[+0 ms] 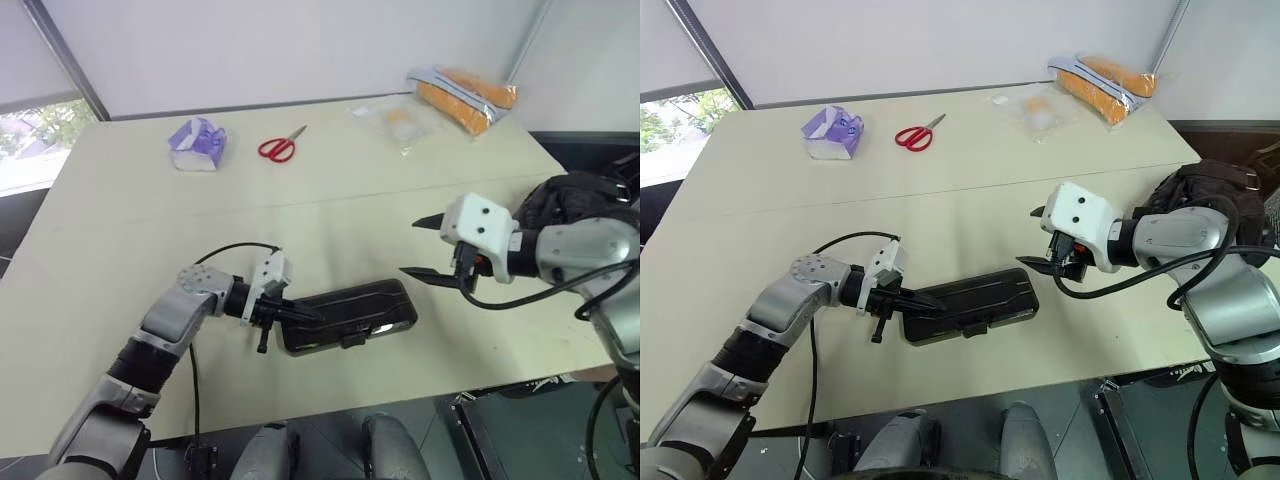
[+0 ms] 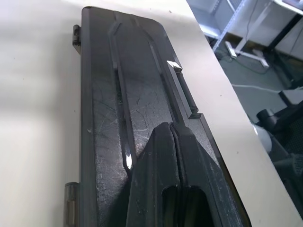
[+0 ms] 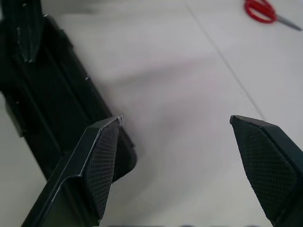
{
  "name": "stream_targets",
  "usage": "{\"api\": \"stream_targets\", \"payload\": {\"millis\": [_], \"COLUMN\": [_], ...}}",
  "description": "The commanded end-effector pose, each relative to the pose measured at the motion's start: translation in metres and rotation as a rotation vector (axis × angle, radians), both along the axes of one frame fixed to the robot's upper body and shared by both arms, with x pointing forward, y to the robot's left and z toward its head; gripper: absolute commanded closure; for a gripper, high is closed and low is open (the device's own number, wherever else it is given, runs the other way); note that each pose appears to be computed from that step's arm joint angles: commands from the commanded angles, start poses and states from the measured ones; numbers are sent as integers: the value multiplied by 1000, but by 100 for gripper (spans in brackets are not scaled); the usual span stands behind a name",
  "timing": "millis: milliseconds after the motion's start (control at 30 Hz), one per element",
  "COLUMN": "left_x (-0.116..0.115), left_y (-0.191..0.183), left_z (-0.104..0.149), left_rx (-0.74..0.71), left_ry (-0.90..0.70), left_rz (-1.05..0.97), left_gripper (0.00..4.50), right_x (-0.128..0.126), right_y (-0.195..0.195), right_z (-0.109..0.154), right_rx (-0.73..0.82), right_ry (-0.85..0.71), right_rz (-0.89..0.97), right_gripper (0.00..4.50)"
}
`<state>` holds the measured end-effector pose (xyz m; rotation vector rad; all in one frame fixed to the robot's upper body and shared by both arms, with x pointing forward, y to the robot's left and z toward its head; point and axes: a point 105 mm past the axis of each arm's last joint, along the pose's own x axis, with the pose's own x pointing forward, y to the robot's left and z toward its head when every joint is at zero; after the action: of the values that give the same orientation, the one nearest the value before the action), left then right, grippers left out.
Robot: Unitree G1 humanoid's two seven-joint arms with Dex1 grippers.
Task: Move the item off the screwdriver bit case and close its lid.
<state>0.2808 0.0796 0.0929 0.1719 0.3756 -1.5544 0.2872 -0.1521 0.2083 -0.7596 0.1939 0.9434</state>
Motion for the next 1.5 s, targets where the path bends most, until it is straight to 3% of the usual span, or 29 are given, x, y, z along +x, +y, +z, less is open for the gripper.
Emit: {"api": "stream_targets", "payload": {"millis": [33,167,267,300,367,567,833,1200,1500], "left_x": [6,20,30,35,44,66,74,75,71], "left_y": [14,17,18,18,18,8,-10,-30,-43], "left_z": [-1,44,63,66,68,60,29,15,-3], "left_rx": [22,-99,-150,-159,-161,-137,-43,-7,18], "left_ry": [77,95,112,116,109,77,11,-28,-32], "left_rz": [73,115,161,177,201,239,232,194,164], "left_gripper": [450,450,450,450,450,450,450,450,450], "right_x": [-6,-20,-29,-31,-36,-54,-67,-71,-55], "right_y": [11,24,29,31,36,50,62,62,55], "right_z": [8,-1,-8,-11,-17,-41,-78,-126,-133], "right_rx": [81,183,221,223,247,275,241,171,167], "right_ry": [3,126,198,215,266,420,504,538,453], "right_rz": [42,113,149,160,182,249,230,89,-12], "right_gripper": [63,63,63,87,145,447,447,447,447]}}
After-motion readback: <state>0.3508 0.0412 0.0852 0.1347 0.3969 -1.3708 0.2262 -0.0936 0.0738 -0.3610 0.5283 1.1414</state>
